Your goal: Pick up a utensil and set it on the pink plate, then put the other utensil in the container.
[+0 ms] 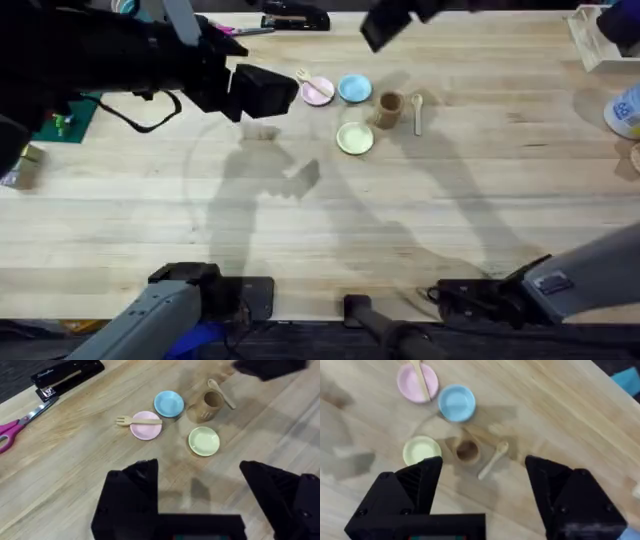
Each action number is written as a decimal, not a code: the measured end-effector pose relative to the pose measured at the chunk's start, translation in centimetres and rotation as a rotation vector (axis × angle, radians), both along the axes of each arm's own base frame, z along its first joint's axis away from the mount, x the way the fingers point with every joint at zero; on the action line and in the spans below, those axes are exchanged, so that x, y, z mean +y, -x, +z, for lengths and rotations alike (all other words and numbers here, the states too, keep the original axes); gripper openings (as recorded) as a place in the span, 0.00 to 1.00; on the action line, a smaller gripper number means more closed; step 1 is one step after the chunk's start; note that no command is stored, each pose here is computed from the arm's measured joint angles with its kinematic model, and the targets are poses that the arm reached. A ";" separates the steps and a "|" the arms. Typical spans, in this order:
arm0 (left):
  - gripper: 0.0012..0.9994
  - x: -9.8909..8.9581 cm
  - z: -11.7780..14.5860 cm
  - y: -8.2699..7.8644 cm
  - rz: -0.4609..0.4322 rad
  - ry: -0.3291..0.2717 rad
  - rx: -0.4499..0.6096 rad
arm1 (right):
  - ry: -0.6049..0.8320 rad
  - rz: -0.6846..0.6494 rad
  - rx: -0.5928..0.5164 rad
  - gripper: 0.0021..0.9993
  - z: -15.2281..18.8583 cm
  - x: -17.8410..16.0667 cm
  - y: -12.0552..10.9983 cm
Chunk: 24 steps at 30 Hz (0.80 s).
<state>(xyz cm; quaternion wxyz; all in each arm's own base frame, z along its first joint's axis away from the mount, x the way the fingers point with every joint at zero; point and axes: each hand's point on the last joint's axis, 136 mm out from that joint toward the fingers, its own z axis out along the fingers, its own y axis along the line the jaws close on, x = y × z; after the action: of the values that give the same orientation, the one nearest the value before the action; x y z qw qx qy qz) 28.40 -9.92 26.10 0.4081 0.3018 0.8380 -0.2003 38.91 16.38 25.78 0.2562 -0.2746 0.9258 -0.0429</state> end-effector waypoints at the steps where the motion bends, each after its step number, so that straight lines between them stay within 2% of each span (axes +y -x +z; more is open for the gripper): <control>1: 0.99 0.0 0.0 0.0 0.000 0.000 0.000 | 0.009 -0.006 -0.005 1.00 0.2 -0.6 0.6; 7: 0.99 0.0 0.0 0.0 0.000 0.000 0.000 | 0.022 -0.069 -0.025 1.00 1.0 -4.0 3.5; 14: 0.99 0.0 0.0 0.0 -0.007 -0.003 -0.005 | -0.003 -0.192 -0.022 1.00 0.4 -8.7 5.7; 21: 0.99 -0.7 0.4 0.4 -0.091 -0.017 -0.058 | -0.053 -0.284 -0.018 1.00 -0.7 -11.5 7.8; 24: 0.99 -0.9 0.5 0.5 -0.120 -0.020 -0.077 | -0.090 -0.312 0.004 1.00 -1.7 -11.8 7.9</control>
<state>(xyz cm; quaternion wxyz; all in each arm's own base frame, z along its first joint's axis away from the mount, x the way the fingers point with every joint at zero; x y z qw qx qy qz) 27.90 -10.86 26.62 0.4244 0.3633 0.8039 -0.2043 31.05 4.56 24.06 0.2567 -0.1155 0.9587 -0.0400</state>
